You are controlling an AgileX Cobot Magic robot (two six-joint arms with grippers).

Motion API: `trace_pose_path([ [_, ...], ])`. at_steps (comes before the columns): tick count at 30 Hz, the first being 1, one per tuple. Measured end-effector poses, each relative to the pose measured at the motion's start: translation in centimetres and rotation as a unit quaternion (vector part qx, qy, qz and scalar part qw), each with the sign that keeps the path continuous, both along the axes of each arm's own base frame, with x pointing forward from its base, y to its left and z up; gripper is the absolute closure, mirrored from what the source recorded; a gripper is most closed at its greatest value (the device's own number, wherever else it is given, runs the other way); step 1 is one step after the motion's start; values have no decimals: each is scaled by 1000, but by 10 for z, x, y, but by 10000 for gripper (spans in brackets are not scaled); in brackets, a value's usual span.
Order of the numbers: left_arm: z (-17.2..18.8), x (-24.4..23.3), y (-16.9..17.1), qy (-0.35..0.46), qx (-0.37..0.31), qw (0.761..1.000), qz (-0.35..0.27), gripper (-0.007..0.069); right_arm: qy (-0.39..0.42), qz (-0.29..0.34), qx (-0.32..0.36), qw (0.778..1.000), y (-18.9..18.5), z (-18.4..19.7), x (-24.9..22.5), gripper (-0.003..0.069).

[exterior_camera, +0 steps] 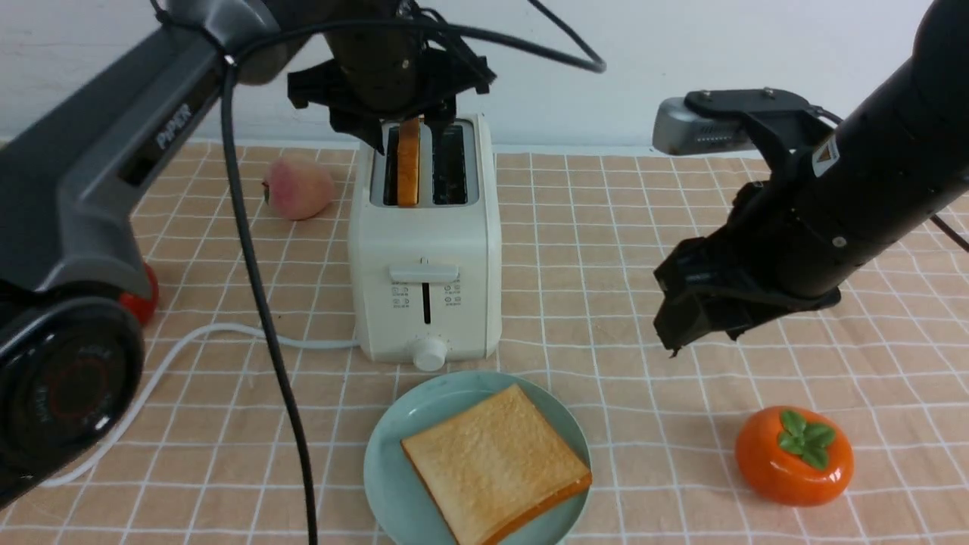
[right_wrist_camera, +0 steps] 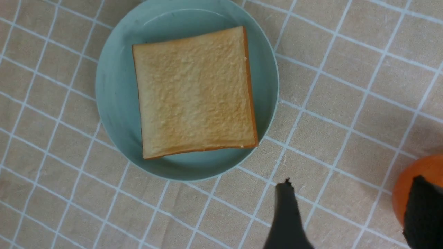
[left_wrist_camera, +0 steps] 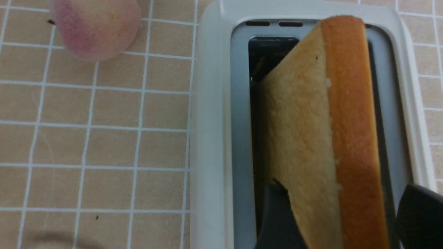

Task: Take toasted bread from bread machine on light coffee tablecloth place on plate.
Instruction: 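Reach for a toast slice standing in the toaster with the left gripper, then place the slice of bread on the plate with the left gripper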

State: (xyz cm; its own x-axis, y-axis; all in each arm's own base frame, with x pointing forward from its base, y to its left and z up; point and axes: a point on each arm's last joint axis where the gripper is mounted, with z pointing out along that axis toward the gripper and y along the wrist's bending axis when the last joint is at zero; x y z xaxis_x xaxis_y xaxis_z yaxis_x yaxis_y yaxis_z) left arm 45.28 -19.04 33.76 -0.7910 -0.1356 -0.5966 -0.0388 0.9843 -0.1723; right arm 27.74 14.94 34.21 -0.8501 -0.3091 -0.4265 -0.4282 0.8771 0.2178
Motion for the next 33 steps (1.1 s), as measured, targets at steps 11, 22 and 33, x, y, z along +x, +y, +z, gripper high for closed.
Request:
trace_pose_path([
  [11, 26, -8, 24, -14, 15, 1000, 18, 533, 13, 5, -5, 1000, -1, -1, -2, 218],
  [22, 208, -173, 83, -187, -61, 980, -40, 525, 10, 4, -6, 1000, -1, -1, -2, 218],
  [33, 93, -260, 67, -89, -183, 941, -270, 525, 7, 3, -4, 1000, -1, -1, -1, 218],
])
